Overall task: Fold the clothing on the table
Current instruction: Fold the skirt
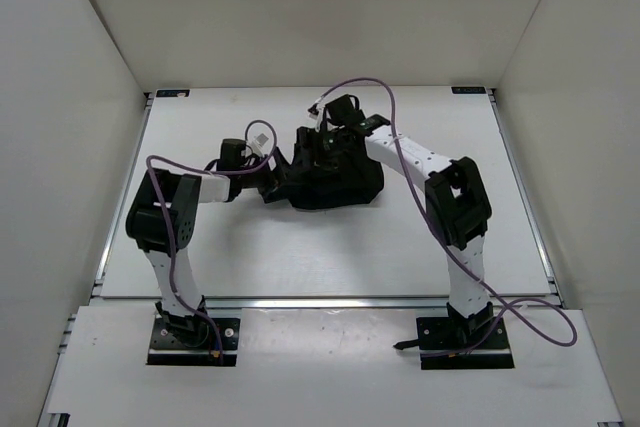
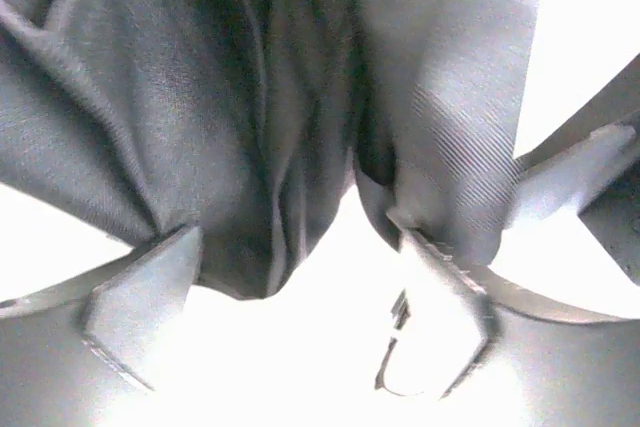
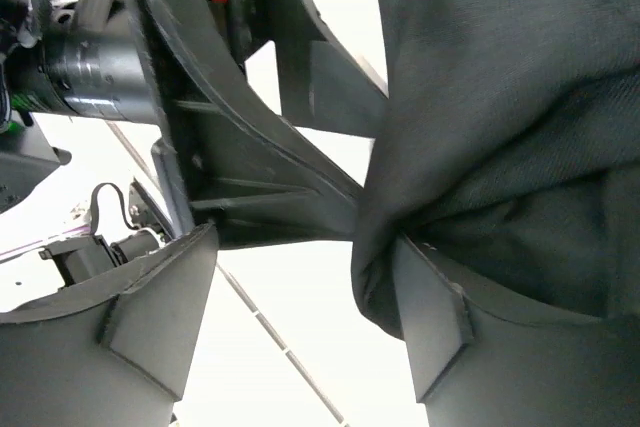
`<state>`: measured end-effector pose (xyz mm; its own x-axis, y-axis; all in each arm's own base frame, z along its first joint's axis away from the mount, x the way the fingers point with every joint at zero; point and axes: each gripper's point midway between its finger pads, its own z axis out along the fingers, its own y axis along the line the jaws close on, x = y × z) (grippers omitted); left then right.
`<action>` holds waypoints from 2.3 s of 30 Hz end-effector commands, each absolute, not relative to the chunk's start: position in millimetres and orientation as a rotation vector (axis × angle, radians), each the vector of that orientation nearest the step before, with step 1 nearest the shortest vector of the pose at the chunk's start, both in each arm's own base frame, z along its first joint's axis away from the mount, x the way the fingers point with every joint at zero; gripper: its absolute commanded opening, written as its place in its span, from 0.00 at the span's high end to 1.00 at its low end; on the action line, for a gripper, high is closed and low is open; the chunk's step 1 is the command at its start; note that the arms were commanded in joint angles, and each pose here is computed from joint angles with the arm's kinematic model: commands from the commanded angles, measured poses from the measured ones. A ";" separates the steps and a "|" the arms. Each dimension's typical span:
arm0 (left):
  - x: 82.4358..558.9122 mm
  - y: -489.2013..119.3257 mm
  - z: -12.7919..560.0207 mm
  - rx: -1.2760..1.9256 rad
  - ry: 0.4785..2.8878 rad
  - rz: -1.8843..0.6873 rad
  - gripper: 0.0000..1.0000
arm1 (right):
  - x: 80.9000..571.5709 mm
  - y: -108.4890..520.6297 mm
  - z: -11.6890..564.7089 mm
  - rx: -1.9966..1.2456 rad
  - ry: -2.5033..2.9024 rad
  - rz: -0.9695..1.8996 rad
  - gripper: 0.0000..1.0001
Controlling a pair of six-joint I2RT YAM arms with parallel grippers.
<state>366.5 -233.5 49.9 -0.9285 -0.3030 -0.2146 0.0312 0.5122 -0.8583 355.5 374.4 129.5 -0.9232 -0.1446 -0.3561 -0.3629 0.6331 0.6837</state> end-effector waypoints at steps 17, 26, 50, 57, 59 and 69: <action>394.9 -212.8 203.6 -0.129 2.078 -1.285 0.21 | 407.6 209.2 163.2 -0.167 2.431 0.710 1.00; 371.0 -287.5 169.9 -0.090 2.091 -1.422 0.85 | 410.1 215.0 94.7 -0.228 2.485 0.810 1.00; 359.4 -264.2 68.6 -0.257 2.421 -1.223 0.92 | 415.4 200.2 84.3 -0.191 2.484 0.923 0.96; 364.6 -243.2 156.0 -0.173 2.301 -1.143 0.57 | 434.0 205.2 205.3 -0.188 2.311 0.979 0.43; 370.0 -228.8 174.5 -0.155 2.290 -1.024 0.47 | 437.9 197.9 227.2 -0.188 2.291 0.961 0.39; 346.6 -114.9 177.5 -0.073 2.385 -0.210 0.01 | 399.9 126.1 163.8 -0.163 2.610 0.261 0.43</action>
